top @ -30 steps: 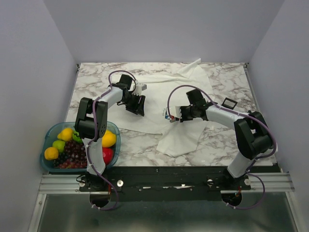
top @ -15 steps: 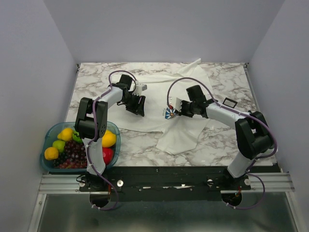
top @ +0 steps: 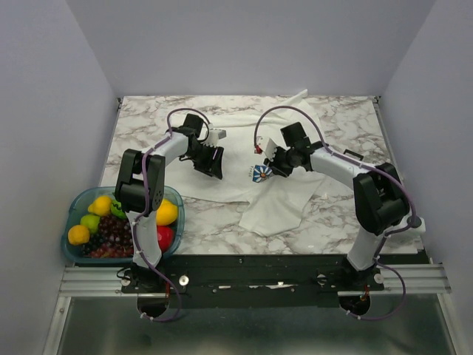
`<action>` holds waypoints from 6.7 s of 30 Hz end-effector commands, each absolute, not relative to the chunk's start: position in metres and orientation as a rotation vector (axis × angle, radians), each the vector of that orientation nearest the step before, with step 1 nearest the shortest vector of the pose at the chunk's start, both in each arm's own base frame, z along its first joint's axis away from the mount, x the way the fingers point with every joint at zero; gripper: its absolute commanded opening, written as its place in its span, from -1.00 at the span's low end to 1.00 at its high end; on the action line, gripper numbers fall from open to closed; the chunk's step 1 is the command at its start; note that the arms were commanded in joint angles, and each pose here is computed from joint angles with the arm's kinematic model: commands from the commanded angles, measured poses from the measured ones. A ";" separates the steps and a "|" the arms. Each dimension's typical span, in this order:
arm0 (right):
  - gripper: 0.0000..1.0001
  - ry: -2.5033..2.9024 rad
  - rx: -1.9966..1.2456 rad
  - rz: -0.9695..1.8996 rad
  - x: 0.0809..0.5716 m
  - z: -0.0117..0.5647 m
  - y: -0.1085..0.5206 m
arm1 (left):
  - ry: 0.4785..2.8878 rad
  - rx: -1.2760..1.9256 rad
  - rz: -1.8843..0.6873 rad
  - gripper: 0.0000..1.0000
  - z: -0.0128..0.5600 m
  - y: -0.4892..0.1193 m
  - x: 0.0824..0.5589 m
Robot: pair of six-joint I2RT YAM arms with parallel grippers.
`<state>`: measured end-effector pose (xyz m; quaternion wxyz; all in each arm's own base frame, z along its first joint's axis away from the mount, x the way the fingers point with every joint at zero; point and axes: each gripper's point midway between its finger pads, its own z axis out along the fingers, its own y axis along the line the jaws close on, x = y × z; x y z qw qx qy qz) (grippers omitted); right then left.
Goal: Remove the brooch from the garment
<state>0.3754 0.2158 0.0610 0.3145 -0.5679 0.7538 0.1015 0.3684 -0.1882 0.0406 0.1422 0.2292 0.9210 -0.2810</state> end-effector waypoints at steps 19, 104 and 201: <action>-0.97 2.010 -1.371 0.401 0.366 0.080 0.230 | 2.436 0.761 -1.042 0.17 0.083 -0.222 0.369; -0.99 1.828 -1.056 1.350 0.358 0.157 0.310 | 1.869 1.153 -1.312 -0.54 0.156 -0.305 0.368; -0.41 1.730 -1.195 0.975 0.395 0.153 0.299 | 1.921 0.764 -1.509 -1.00 0.169 -0.304 0.389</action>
